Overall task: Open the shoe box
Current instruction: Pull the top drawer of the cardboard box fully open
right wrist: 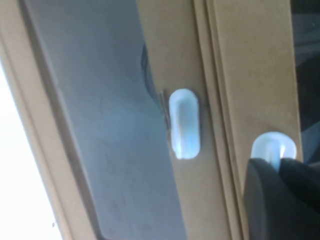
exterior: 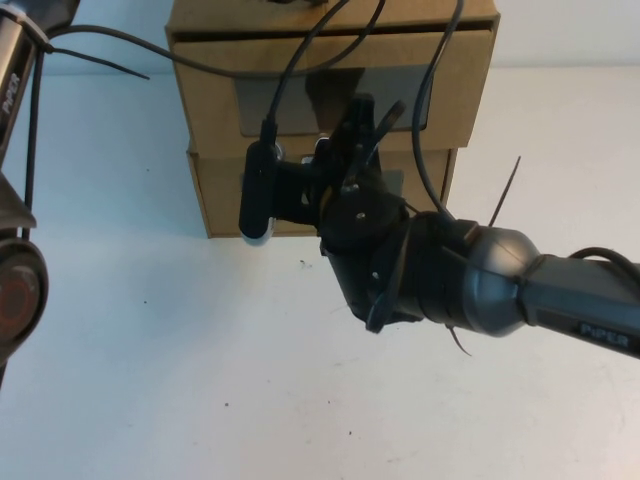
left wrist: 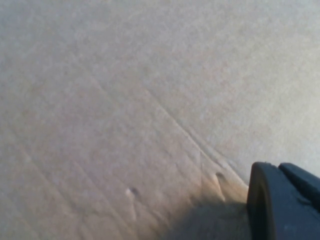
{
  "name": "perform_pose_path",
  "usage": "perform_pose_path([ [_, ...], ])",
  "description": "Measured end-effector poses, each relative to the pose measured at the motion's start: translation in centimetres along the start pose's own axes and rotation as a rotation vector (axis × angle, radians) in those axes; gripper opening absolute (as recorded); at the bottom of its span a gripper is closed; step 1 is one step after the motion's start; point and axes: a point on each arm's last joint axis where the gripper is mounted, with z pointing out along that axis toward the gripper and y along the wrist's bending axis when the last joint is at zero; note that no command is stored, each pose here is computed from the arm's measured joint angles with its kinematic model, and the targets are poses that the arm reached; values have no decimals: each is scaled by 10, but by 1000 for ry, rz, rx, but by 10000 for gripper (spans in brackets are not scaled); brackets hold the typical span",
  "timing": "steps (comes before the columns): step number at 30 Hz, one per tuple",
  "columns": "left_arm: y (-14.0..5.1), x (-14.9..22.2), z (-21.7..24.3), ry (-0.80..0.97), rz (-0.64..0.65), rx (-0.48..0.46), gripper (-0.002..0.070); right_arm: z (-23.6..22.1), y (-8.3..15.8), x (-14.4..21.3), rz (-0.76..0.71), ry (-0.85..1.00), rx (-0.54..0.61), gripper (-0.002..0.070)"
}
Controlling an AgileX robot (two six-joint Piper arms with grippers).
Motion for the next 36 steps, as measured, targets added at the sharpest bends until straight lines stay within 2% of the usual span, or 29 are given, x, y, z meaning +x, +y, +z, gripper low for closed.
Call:
perform_pose_path([
  [14,-1,0,0,5,-11,9,-5,-50,12,6,-39,-18,-45,4],
  [36,-1,0,0,5,-22,9,-5,-137,45,2,-14,21,-144,4],
])
